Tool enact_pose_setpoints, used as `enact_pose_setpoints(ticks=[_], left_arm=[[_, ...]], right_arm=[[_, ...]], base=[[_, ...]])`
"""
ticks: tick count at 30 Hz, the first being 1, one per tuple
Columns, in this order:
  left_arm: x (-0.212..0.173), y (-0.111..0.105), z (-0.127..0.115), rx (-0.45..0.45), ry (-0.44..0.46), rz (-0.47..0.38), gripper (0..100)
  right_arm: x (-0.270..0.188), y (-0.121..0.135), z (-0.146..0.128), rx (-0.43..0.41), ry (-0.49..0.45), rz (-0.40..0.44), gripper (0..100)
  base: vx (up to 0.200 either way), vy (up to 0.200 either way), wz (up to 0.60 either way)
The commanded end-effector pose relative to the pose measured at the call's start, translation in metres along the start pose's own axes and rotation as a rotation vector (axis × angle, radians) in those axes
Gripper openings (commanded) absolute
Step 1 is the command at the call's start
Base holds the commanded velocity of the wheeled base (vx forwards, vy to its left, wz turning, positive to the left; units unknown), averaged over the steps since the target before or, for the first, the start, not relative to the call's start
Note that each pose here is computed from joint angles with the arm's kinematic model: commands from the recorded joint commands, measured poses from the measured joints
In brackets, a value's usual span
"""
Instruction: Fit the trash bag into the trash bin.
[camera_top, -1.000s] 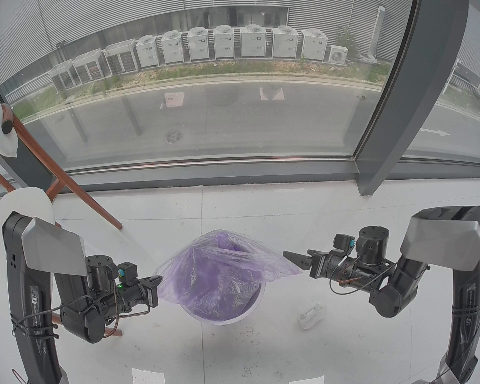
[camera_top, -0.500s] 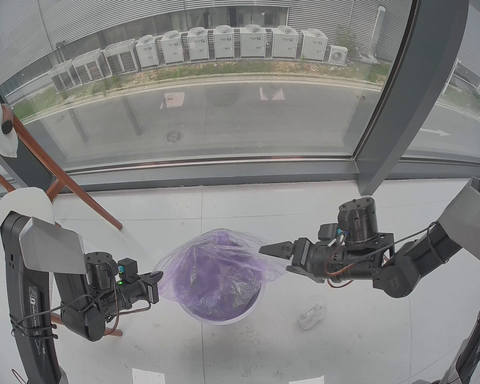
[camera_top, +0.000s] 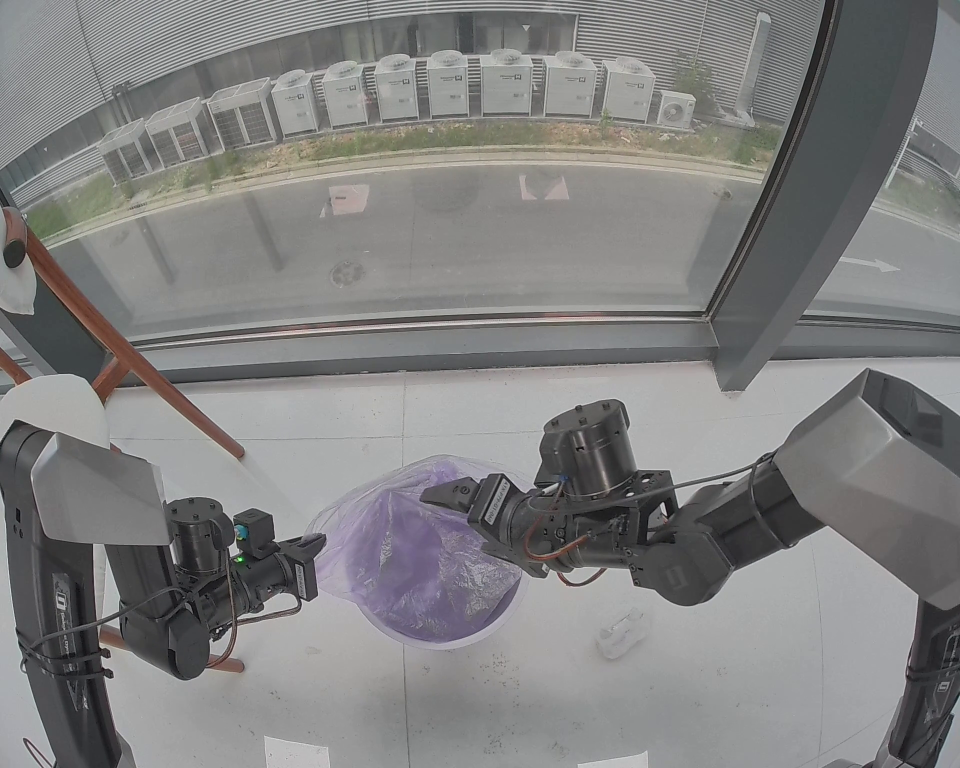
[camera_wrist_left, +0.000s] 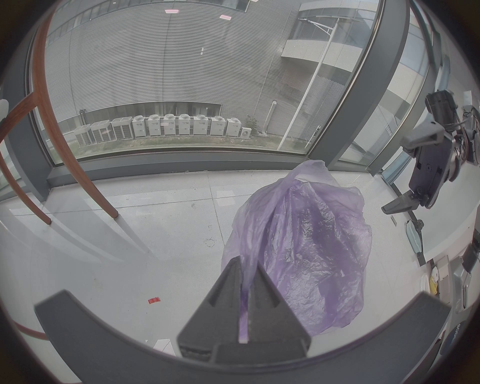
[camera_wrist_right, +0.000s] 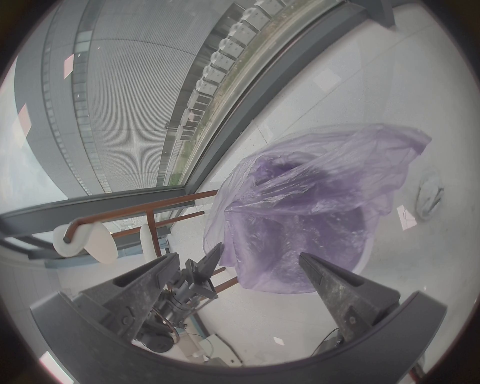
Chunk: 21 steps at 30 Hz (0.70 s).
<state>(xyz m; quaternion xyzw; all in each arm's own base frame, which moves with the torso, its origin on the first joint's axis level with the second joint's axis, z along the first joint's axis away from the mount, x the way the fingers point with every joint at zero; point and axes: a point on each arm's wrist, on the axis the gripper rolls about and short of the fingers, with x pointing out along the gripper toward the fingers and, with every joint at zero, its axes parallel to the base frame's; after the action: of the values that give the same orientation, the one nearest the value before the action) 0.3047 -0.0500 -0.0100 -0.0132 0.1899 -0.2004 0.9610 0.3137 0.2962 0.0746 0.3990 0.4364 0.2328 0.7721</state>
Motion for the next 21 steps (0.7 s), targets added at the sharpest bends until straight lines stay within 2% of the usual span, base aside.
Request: enact_pose_setpoints(ticks=[1,10,18,21], left_arm=[[0.001,0.0,0.003,0.006,-0.023,0.0,0],[0.002,0.001,0.003,0.006,-0.024,0.002,0],[0.005,0.001,0.006,0.011,-0.04,0.005,0],[0.005,0.001,0.005,0.011,-0.037,0.01,0]], right_arm=[[0.023,-0.006,0.002,0.053,0.003,-0.01,100],[0.04,-0.021,-0.004,0.082,0.005,-0.05,100],[0.063,-0.024,0.006,0.088,-0.082,-0.05,100],[0.067,-0.028,0.006,0.088,-0.086,-0.053,100]], base=[[0.0,0.0,0.0],[0.0,0.0,0.0],[0.0,0.0,0.0],[0.0,0.0,0.0]])
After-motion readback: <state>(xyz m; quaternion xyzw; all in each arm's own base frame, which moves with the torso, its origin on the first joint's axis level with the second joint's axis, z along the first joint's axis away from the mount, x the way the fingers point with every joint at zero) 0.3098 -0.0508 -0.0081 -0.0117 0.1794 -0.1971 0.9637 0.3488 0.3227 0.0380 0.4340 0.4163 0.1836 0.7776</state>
